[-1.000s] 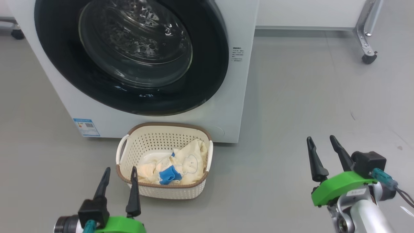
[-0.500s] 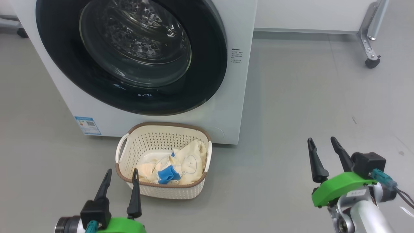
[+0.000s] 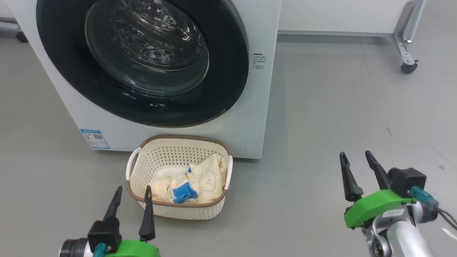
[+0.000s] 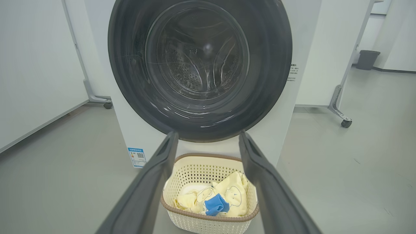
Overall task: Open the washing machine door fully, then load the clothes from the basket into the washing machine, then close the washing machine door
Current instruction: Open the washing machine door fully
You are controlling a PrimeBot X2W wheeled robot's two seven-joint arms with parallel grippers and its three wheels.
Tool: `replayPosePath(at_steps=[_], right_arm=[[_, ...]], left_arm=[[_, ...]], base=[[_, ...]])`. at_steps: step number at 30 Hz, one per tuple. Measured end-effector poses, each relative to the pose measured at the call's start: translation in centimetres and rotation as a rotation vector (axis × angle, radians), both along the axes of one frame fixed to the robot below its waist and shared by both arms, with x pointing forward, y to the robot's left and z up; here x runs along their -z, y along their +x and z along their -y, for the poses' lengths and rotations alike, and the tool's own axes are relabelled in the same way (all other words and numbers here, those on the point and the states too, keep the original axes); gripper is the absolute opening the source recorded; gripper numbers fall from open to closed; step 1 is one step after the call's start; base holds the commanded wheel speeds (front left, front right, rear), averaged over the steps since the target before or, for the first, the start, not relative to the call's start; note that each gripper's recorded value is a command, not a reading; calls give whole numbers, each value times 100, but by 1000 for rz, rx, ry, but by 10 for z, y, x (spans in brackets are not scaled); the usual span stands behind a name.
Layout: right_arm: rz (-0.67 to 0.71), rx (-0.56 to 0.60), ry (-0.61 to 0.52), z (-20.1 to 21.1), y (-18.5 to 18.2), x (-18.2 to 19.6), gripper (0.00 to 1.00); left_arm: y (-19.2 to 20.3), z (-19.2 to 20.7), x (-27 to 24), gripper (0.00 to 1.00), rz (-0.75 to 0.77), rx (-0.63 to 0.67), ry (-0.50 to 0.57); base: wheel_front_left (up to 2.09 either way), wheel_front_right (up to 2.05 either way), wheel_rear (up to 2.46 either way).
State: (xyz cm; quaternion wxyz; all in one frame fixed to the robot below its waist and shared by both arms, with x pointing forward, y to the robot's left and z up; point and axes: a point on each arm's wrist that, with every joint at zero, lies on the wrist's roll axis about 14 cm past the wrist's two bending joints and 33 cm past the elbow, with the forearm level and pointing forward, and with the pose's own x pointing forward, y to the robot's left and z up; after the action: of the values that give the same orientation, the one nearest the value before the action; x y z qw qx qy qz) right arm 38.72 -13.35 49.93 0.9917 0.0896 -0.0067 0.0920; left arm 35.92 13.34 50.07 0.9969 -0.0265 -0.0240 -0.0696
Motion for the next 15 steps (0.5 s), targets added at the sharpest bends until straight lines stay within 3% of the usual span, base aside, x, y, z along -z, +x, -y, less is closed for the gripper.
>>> replayPosePath(at_steps=[15], right_arm=[[-9, -5, 0, -2, 2, 3, 100]], left_arm=[[0, -2, 4, 100, -12, -12, -2]], base=[[0, 0, 0]])
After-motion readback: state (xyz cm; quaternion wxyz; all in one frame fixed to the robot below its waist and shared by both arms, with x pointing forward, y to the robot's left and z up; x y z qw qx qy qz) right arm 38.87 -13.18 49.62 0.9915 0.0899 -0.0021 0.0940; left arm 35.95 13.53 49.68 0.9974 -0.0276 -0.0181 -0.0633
